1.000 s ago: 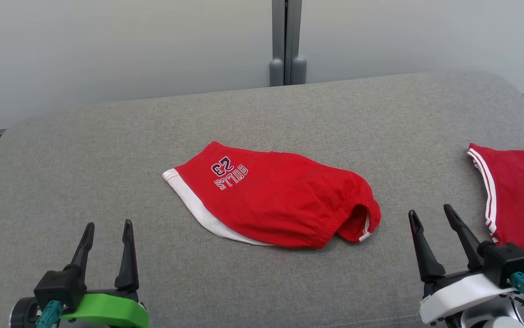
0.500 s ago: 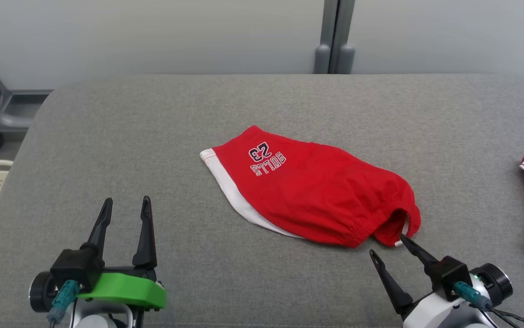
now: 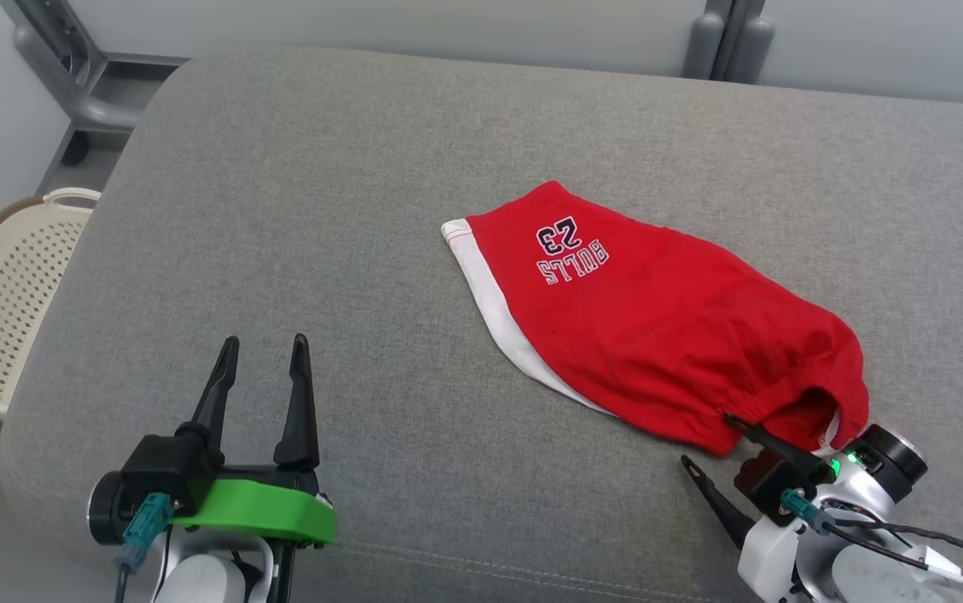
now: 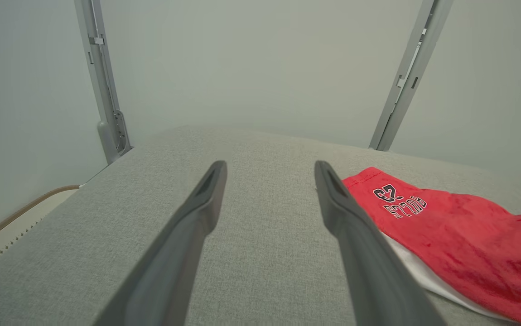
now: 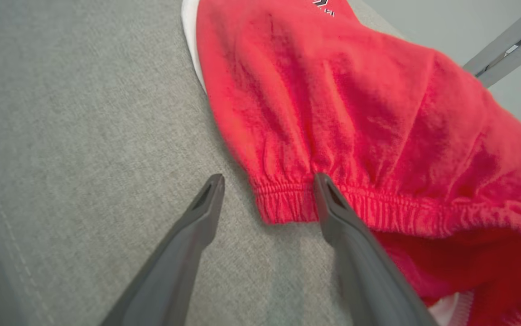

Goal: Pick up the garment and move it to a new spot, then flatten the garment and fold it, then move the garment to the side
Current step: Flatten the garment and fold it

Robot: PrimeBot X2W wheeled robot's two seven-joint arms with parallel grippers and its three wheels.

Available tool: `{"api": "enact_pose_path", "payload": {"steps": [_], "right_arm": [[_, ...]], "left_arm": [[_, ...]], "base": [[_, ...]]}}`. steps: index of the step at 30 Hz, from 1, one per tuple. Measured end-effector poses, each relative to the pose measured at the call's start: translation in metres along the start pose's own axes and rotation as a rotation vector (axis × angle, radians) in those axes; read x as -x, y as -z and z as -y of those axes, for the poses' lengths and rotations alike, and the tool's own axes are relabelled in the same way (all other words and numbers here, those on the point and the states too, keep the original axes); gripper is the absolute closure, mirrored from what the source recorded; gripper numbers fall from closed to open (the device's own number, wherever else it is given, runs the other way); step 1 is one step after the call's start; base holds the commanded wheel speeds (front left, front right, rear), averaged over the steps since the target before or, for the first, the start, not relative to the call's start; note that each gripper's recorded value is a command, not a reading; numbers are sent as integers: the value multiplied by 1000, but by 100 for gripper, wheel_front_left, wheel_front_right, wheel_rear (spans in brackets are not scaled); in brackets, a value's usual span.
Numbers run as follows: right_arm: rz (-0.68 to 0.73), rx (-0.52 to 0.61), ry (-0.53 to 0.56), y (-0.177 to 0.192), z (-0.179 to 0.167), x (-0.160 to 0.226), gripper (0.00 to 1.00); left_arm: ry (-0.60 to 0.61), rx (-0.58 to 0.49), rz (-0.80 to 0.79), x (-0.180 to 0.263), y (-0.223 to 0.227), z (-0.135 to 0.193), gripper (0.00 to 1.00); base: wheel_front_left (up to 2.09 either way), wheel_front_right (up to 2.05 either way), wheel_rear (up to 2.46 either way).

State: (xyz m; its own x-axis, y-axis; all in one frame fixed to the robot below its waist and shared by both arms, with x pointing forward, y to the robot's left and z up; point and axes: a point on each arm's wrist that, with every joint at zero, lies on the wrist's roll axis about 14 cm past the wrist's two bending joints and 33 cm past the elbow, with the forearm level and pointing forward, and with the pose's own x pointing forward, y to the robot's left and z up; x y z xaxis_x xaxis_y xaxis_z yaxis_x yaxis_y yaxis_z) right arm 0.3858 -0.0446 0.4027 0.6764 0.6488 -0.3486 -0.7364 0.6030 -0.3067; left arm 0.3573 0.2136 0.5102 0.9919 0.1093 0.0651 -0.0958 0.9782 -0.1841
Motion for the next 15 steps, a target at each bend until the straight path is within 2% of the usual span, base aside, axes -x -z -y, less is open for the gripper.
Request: {"api": "enact_pose_path", "payload": {"steps": [5,6,7,8,13,15], "right_arm": [[-46,45,-47,11,-1,-19,0],[-52,44,-53,13,-2,-22,53],[-57,42,-58,15,-3,-24,96],[-57,34,-60,15,-3,-26,100],[-34,-40,-62,8,-7,-28,100],[4,-86,-75,-6,-10,-25,100]], "left_arm": [[-22,-2,-20,0,7,-6,0],[-25,-3,-24,-1,9,-7,0],[-28,-3,-26,-1,10,-8,0],[-27,-3,-28,-2,11,-8,0],[-12,-8,-36,-6,14,-4,0],[5,-11,-39,-10,16,1,0]], "base": [[0,0,0],[0,0,0],[0,0,0],[0,0,0],[0,0,0],[0,0,0]]}}
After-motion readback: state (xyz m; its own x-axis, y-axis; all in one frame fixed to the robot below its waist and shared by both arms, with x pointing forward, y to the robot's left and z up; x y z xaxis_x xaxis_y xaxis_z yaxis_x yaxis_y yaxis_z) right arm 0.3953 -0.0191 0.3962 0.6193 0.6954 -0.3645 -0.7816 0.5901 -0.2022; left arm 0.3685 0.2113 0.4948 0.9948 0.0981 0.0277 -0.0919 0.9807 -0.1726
